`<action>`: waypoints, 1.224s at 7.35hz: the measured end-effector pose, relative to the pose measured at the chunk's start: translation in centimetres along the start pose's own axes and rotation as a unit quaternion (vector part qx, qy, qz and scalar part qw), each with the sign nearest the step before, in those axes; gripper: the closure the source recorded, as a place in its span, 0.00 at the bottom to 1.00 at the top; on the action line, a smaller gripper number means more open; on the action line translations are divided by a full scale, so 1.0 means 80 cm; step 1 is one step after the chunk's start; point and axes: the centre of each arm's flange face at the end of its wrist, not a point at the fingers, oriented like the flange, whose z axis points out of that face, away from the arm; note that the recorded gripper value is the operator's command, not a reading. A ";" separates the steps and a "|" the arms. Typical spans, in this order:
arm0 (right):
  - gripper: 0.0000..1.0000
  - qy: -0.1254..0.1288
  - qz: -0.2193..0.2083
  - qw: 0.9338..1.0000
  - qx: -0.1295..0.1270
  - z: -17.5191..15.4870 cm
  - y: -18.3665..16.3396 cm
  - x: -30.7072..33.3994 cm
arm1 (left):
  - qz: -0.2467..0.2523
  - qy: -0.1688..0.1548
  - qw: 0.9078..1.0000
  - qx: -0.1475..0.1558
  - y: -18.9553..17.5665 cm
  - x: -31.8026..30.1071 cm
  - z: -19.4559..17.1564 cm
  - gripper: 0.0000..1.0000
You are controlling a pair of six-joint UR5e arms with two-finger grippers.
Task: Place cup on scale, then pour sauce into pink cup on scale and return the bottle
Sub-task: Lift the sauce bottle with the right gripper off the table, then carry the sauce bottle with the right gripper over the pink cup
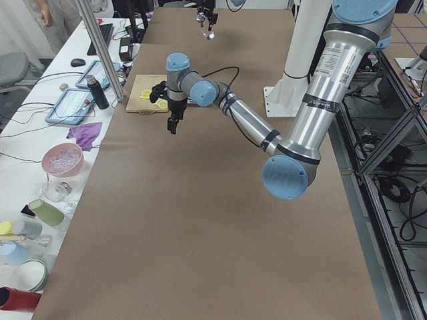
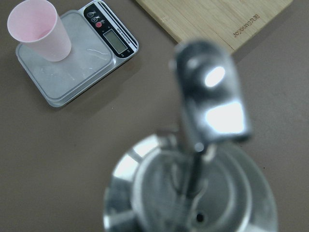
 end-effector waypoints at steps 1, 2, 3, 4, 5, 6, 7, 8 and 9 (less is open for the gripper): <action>0.43 0.010 -0.010 1.000 -0.023 -0.005 -0.026 -0.017 | 0.000 0.000 1.000 0.000 0.000 0.000 0.000 0.06; 0.43 0.024 -0.023 0.998 -0.046 -0.009 -0.045 -0.031 | 0.000 0.000 1.000 0.000 0.000 0.000 0.000 0.06; 0.43 0.034 -0.033 0.997 -0.065 -0.009 -0.056 -0.041 | 0.000 0.000 1.000 0.000 0.000 0.000 0.000 0.06; 0.43 0.043 -0.040 0.995 -0.081 -0.005 -0.062 -0.051 | 0.000 0.000 1.000 0.000 0.000 0.000 0.000 0.06; 0.43 0.053 -0.049 0.993 -0.097 0.000 -0.068 -0.061 | 0.000 0.000 1.000 -0.001 0.002 -0.002 0.002 0.06; 0.43 0.065 -0.060 0.990 -0.114 0.001 -0.078 -0.072 | -0.002 -0.001 1.000 -0.003 0.004 -0.005 0.004 0.06; 0.43 0.075 -0.069 0.986 -0.128 0.000 -0.088 -0.083 | -0.003 -0.002 1.000 -0.005 0.005 -0.008 0.006 0.06; 0.43 0.082 -0.077 0.984 -0.138 0.002 -0.096 -0.092 | -0.003 -0.003 1.000 -0.006 0.006 -0.009 0.008 0.06; 0.43 0.088 -0.083 0.982 -0.144 0.007 -0.102 -0.099 | -0.004 -0.003 1.000 -0.007 0.006 -0.010 0.009 0.06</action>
